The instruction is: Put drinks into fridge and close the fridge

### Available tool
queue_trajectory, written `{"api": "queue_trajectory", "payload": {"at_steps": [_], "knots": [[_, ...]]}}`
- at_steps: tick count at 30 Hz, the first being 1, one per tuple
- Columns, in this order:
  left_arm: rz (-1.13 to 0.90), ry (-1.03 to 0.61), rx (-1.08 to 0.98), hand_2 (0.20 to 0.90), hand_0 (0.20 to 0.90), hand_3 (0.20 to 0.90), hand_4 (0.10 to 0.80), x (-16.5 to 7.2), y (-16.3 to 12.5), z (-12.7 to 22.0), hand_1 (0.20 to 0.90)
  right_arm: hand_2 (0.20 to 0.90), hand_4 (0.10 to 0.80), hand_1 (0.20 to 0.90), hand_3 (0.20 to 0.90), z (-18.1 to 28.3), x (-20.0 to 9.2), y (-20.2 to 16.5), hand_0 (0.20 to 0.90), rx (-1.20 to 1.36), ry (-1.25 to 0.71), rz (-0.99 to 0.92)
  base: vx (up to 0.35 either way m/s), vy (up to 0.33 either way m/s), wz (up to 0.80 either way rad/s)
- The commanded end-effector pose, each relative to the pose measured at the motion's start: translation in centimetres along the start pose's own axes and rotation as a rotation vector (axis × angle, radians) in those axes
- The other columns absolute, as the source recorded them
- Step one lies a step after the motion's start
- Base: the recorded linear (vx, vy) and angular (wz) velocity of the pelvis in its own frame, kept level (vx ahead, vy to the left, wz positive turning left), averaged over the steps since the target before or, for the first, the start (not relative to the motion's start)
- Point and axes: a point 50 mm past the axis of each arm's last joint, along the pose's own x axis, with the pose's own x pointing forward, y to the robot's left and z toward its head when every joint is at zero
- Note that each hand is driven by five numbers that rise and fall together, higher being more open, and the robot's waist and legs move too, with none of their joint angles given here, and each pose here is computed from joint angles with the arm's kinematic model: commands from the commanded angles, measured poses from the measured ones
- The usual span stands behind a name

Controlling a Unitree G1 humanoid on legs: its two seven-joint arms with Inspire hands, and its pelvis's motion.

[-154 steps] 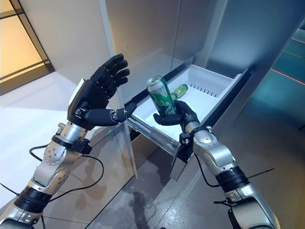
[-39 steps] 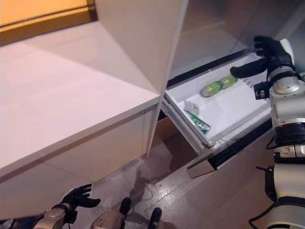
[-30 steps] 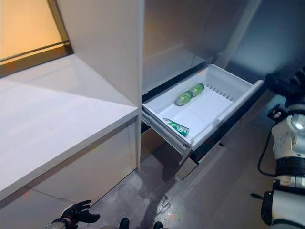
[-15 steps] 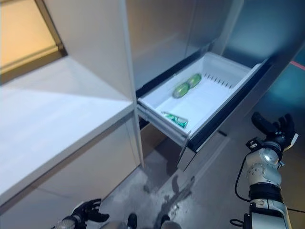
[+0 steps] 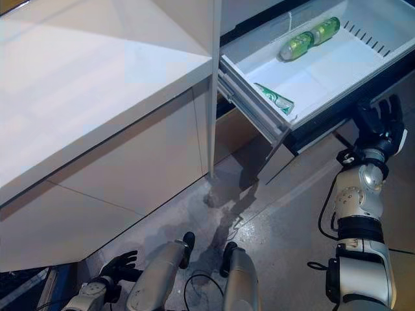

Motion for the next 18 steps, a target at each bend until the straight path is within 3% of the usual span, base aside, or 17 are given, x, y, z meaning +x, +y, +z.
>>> {"api": "queue_trajectory", "payload": {"at_steps": [1,11,18], "knots": [[0.055,-0.026,-0.048,0.9,0.9,0.9,0.8,-0.6,1.2,-0.9,0.9,0.9,0.8,0.9,0.9,3.8,0.2,5.7,0.9,-0.068,-0.182,0.312,0.007,0.101,0.1],[0.057,0.028,-0.042,0.9,0.9,0.9,0.8,-1.0,1.7,-2.7,0.9,0.9,0.8,0.9,0.9,6.1,-0.6,11.7,0.9,-0.106,-0.28,0.533,0.048,0.056,0.05],[0.037,0.014,-0.004,0.9,0.9,0.9,0.8,-1.1,2.0,-2.8,0.9,0.9,0.8,0.9,0.9,7.2,-0.3,13.7,0.9,-0.142,-0.306,0.554,0.045,-0.007,0.09]]}}
